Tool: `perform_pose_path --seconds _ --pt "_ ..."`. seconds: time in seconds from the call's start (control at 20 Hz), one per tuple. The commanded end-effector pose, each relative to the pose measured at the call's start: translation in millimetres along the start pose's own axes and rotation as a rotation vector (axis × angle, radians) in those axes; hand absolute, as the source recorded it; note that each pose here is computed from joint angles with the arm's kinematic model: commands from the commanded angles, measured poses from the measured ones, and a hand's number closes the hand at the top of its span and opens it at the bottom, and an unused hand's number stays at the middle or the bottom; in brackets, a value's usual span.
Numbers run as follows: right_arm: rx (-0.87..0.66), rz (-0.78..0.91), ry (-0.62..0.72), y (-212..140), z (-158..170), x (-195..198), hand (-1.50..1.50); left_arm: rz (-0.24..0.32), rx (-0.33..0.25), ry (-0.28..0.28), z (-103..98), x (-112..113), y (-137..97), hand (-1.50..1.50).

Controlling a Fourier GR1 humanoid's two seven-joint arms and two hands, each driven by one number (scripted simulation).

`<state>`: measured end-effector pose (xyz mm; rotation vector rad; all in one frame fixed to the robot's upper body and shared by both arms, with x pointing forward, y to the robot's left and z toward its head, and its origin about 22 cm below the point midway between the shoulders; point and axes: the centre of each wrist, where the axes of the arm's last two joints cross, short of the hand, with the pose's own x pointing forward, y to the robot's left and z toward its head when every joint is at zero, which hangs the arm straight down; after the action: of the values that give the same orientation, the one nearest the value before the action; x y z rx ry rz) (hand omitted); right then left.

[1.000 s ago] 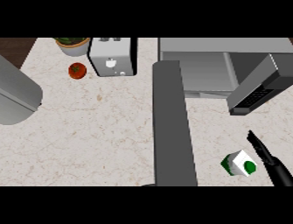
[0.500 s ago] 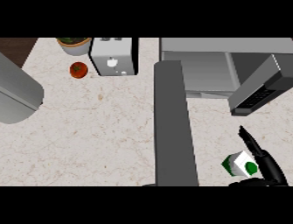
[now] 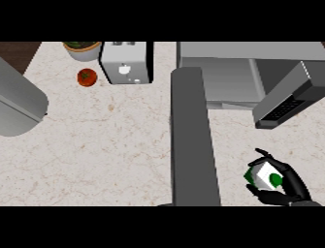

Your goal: Pick up the milk, place it into the microwave and close the microwave

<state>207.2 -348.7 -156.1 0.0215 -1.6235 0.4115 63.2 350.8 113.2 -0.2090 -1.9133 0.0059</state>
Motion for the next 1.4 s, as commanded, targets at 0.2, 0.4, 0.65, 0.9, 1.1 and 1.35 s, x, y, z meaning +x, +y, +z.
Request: perform_pose_path --seconds 0.2,0.4,0.65,0.9,1.1,1.35 --pt "0.063 -0.127 -0.190 17.5 -16.3 -1.1 1.50 0.019 -0.022 -0.025 1.1 9.7 -1.9 -1.50" --pt "-0.031 -0.164 -0.202 39.5 -36.8 2.0 1.50 0.026 -0.033 -0.023 -4.0 10.7 -10.4 -1.50" --pt "-0.290 -0.125 -0.182 65.7 -54.6 5.7 1.50 0.034 -0.023 -0.036 4.6 12.4 0.7 -1.50" --pt "-0.239 -0.112 -0.200 80.8 -73.1 11.2 1.50 0.039 0.005 -0.043 2.5 10.5 4.4 -1.50" --pt "-0.277 -0.062 -0.221 61.5 -117.9 37.6 1.50 0.034 -0.023 -0.028 -3.1 14.1 -0.3 -1.50" --pt "-0.298 -0.018 -0.234 48.7 -146.3 57.6 1.50 0.045 -0.032 0.014 4.9 12.8 7.2 -1.50"
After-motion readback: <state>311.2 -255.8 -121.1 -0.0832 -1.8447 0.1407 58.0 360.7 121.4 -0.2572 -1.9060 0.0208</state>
